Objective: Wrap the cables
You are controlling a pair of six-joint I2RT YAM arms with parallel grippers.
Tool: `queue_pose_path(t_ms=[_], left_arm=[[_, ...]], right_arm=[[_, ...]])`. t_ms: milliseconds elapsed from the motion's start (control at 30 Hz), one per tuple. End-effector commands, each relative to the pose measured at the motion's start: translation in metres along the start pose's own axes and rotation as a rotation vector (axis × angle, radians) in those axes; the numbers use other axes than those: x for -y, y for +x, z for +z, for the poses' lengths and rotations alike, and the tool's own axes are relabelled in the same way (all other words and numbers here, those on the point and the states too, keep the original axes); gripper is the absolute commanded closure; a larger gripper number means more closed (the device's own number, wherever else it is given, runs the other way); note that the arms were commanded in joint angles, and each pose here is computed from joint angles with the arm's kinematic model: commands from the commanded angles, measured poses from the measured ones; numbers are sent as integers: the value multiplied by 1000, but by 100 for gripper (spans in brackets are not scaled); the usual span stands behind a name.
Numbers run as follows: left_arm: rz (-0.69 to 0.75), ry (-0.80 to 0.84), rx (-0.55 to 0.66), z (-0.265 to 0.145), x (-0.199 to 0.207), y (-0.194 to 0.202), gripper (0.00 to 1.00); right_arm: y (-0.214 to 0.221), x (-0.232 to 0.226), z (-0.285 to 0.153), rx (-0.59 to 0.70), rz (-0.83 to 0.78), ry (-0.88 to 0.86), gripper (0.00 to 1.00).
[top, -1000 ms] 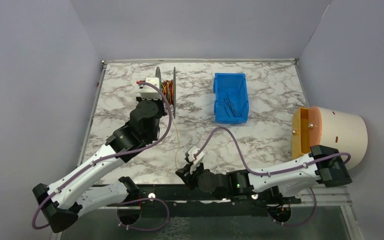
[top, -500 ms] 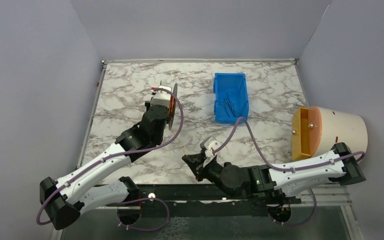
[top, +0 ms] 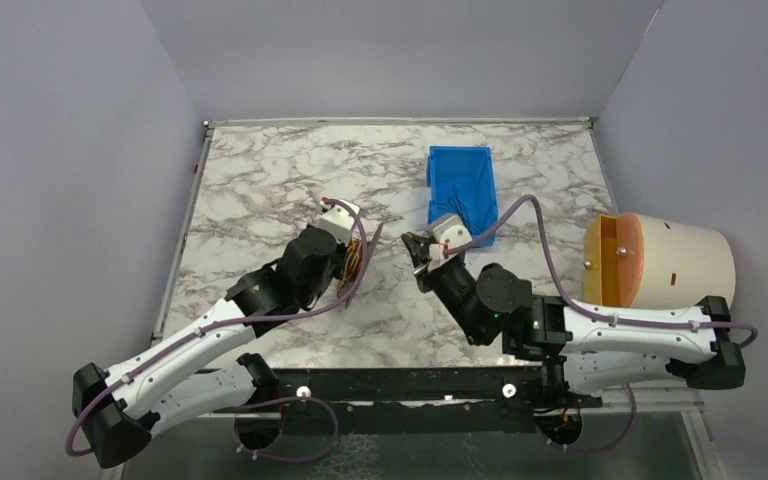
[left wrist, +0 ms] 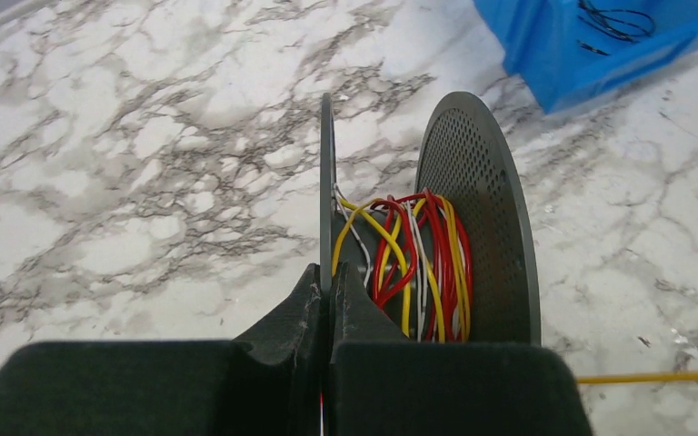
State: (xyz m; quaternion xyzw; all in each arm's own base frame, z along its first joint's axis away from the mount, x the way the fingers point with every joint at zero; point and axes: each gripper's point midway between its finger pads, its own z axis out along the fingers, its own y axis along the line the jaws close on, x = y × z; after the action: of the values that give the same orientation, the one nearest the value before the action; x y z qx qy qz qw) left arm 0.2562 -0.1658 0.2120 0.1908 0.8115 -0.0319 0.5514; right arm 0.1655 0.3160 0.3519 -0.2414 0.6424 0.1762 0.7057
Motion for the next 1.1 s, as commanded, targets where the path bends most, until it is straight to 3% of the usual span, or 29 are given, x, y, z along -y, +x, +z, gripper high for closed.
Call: queue_pose_path(t_ms=[0,333,533,1067], left_arm=[[24,184,3,-11,27,7,100],[29,428,13,-44,58,4,100],[-11,537,84,-76,63,-13,100],[-221,616,278,-138,49,-87,100]], right_arm=[[-32,38,15,43,-46,41,99],[27,83,46,-159,-132,51,99],[75,115,34,-247,-50,109,99],[224,84,-17,-441,252,-3,99]])
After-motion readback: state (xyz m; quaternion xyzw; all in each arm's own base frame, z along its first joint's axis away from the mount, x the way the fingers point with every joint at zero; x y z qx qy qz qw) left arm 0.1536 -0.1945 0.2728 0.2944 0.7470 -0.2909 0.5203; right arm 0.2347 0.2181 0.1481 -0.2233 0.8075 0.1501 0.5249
